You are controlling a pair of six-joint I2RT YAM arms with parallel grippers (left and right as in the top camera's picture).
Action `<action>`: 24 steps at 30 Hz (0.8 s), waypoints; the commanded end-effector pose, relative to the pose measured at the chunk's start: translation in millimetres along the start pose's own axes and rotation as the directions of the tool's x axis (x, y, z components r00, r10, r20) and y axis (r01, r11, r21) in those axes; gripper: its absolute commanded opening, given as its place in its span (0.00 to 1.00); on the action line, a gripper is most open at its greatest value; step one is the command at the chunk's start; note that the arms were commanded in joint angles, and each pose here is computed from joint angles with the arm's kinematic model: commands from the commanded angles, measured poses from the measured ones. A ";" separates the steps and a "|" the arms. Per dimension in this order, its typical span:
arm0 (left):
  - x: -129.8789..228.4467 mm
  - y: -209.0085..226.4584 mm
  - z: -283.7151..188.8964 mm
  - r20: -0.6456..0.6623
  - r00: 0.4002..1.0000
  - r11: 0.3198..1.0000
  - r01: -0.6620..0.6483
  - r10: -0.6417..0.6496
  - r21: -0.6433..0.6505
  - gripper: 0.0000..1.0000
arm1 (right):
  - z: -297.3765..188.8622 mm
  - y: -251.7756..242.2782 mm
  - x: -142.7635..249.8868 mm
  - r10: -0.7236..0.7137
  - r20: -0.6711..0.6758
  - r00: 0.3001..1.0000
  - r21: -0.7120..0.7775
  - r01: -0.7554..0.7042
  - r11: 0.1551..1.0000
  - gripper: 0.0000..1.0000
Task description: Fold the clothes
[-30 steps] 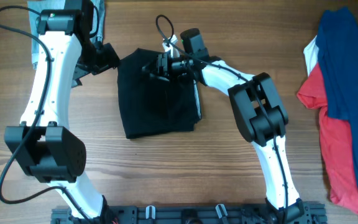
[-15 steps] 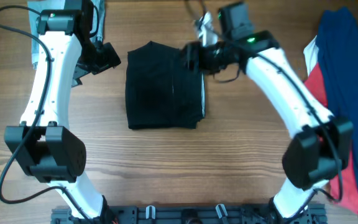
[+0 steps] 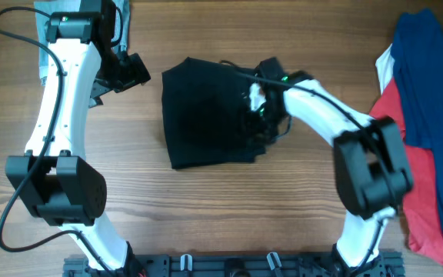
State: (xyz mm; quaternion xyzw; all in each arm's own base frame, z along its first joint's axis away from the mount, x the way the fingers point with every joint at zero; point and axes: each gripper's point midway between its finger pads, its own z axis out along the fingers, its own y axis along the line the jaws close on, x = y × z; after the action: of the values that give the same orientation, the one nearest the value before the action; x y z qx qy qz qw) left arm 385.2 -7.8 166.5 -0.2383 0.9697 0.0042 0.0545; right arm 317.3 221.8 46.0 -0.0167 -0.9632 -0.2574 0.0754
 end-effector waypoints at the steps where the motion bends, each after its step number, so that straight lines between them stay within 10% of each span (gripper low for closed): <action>1: 7.7 -11.3 9.6 -0.044 0.998 0.997 -0.043 0.046 0.070 1.00 | -127.1 30.8 -30.8 -0.147 0.346 0.927 0.120 0.112 0.986 1.00; 6: 68.8 -33.7 70.7 -0.263 0.945 0.953 -0.116 0.193 0.281 1.00 | -234.2 60.0 -0.5 -0.215 0.566 0.796 0.111 0.185 0.977 1.00; 19: 101.6 -76.0 149.8 -0.215 0.945 0.798 -0.073 0.247 0.598 0.99 | -240.1 41.5 -2.4 -0.249 0.548 0.799 0.139 0.207 0.968 1.00; 24: 117.5 -89.5 182.1 -0.256 0.924 0.797 -0.080 0.285 0.599 0.74 | -270.2 -21.1 -11.5 -0.117 0.584 0.803 0.136 0.045 0.990 1.00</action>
State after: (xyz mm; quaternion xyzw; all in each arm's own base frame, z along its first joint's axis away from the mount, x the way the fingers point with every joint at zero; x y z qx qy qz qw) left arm 363.8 -123.7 18.4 -0.1196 0.9318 -0.3425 0.0093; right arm 363.3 89.8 267.8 -0.0427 -0.9504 -0.1958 -0.2379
